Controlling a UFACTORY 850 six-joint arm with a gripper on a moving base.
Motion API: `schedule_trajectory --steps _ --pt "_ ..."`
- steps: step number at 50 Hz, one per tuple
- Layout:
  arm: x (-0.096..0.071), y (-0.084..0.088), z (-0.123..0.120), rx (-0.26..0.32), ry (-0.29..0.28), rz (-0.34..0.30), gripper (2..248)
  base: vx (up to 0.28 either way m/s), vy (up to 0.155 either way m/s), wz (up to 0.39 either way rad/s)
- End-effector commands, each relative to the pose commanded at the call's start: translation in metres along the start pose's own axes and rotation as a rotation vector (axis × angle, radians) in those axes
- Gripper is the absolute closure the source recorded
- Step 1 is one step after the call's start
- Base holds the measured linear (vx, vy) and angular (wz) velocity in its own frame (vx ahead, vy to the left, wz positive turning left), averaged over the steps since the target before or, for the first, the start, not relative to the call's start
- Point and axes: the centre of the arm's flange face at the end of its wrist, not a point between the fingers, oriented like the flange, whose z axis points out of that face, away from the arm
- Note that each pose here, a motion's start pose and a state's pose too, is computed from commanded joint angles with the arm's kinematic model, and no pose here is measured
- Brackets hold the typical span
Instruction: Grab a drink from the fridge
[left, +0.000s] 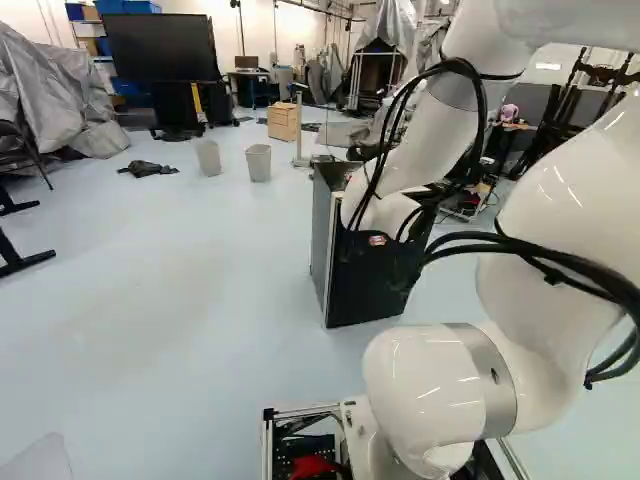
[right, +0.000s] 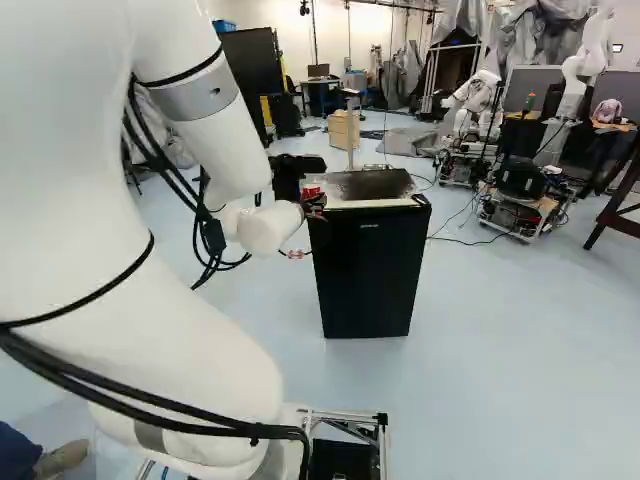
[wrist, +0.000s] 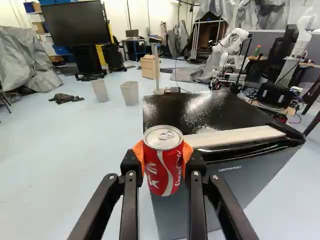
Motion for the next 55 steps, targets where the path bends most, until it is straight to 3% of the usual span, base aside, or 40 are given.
schedule_trajectory --steps 28,55 --pt "-0.034 -0.012 -0.057 0.032 -0.053 -0.018 156 0.000 0.000 0.000" --pt "-0.051 -0.015 -0.081 0.046 -0.076 -0.027 156 0.000 0.000 0.000"
